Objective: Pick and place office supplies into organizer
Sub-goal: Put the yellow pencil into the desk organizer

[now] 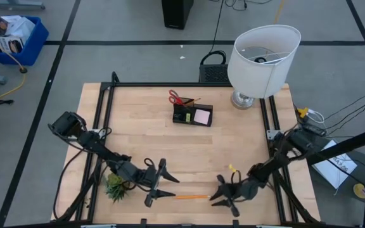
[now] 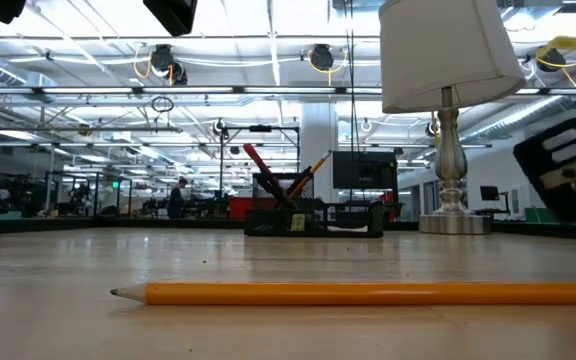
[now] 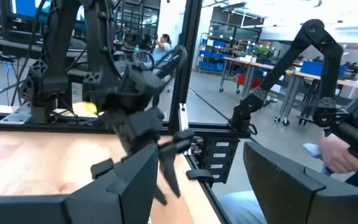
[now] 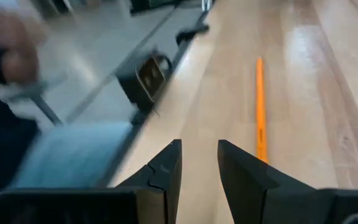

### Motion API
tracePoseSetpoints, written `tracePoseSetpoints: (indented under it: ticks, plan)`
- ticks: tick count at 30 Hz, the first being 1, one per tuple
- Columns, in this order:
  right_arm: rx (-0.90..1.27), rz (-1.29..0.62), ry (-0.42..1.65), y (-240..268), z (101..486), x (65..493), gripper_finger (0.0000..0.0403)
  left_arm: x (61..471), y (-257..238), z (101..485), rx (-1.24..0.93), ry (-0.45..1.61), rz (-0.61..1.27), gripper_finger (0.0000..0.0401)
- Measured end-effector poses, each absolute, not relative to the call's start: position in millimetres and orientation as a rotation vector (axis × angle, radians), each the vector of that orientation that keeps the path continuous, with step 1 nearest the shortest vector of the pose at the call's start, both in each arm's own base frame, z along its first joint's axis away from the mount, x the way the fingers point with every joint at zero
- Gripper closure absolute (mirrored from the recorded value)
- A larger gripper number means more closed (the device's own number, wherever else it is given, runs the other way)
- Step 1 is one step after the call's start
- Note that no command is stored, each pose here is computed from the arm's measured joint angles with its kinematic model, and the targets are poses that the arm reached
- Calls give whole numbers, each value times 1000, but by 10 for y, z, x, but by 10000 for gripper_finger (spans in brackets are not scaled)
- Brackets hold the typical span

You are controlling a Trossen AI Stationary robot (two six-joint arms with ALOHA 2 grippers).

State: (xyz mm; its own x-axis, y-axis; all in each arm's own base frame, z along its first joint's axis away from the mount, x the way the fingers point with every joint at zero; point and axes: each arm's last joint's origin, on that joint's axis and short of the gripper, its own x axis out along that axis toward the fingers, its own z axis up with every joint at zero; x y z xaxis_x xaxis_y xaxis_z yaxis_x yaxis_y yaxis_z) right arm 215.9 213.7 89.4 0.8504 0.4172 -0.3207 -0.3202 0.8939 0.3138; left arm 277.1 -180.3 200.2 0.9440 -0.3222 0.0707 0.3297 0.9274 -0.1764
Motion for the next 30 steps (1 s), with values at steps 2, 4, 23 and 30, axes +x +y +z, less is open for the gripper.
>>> tracePoseSetpoints:
  ticks: [2, 4, 23, 30]
  plan:
    - [167, 389, 381, 2178, 848, 2190, 303, 2768, -1807, 2005, -185, -44, -336, 157]
    - [107, 383, 343, 2228, 849, 2219, 303, 2768, -1807, 2008, -186, -46, -336, 157]
    - [-69, 176, 356, 2424, 848, 2243, 243, 2768, -1808, 2003, -194, -40, -336, 157]
    - [-31, 76, 460, 2366, 725, 2182, 230, 2752, -1834, 2002, -187, -38, -344, 157]
